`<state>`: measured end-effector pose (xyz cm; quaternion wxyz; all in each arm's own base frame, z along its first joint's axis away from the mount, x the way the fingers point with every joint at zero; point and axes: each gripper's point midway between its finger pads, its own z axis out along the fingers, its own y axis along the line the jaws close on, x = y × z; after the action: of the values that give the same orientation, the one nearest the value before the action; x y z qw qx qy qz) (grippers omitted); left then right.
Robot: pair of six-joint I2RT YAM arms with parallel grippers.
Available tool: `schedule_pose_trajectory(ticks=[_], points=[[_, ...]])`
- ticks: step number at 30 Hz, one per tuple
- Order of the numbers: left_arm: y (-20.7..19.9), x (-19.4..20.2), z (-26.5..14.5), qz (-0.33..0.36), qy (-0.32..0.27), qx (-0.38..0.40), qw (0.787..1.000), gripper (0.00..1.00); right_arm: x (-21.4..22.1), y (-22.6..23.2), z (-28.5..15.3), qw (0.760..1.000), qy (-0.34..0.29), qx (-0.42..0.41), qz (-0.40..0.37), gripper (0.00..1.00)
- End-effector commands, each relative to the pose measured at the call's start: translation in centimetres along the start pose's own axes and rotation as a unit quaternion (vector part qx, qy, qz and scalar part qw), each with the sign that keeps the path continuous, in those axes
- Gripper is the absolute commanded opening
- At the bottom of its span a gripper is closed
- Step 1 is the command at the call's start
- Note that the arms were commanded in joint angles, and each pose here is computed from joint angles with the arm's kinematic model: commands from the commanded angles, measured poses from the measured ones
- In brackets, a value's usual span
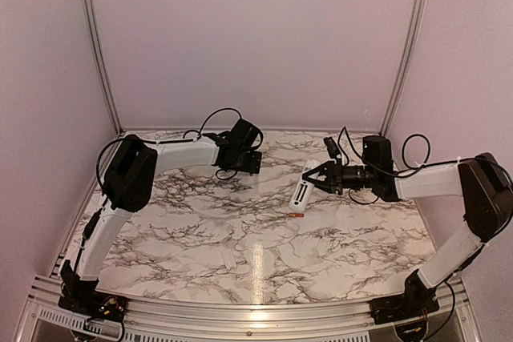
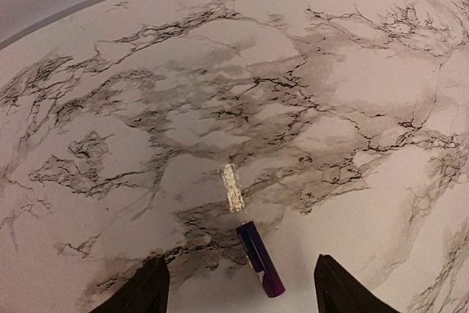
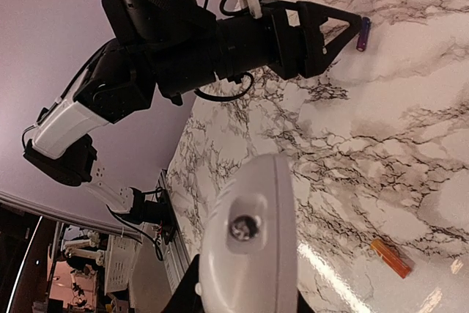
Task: Load the batteries into the remote control
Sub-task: Pick up the battery from the center of the board.
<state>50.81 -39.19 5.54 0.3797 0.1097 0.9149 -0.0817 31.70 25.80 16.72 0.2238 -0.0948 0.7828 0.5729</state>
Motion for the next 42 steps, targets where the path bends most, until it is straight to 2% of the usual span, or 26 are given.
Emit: schedule_pose_trajectory(ticks=[1, 10, 18, 25, 28, 32, 35, 37, 42], points=[[0.6, 0.7, 1.4, -0.007, 0.004, -0.024, 1.0, 0.69, -0.6, 1.0, -0.3, 1.0, -0.002, -0.01, -0.018, 0.0], [1.1, 2.5, 3.5, 0.008, 0.035, -0.049, 0.998, 0.6, -0.6, 0.6, -0.2, 1.0, -0.001, -0.008, -0.012, 0.0], [1.4, 3.6, 2.9, 0.019, 0.062, -0.049, 0.997, 0.28, -0.7, 0.4, 0.0, 1.0, -0.002, -0.007, -0.009, 0.0], [4.4, 5.3, -1.4, -0.012, 0.083, -0.07, 0.994, 0.01, -0.7, 0.6, -0.1, 1.0, -0.004, -0.009, -0.011, 0.0], [6.8, 6.3, -4.9, -0.048, 0.074, -0.089, 0.992, 0.0, -0.6, 0.7, 0.0, 1.0, -0.002, -0.011, -0.012, 0.0], [9.1, 8.2, -10.5, -0.132, 0.047, -0.081, 0.987, 0.0, -0.3, 1.2, 0.6, 1.0, 0.005, -0.017, -0.017, 0.0], [10.3, 9.8, -14.2, -0.229, 0.033, -0.078, 0.97, 0.0, -0.1, 1.5, 1.1, 1.0, 0.009, -0.019, -0.02, 0.0], [10.9, 10.8, -16.2, -0.28, 0.024, -0.106, 0.954, 0.0, -0.1, 1.8, 1.3, 0.999, 0.01, -0.022, -0.022, 0.0], [10.0, 13.0, -19.2, -0.355, 0.017, -0.173, 0.918, 0.0, -0.3, 2.5, 1.5, 0.999, 0.011, -0.026, -0.025, 0.0]])
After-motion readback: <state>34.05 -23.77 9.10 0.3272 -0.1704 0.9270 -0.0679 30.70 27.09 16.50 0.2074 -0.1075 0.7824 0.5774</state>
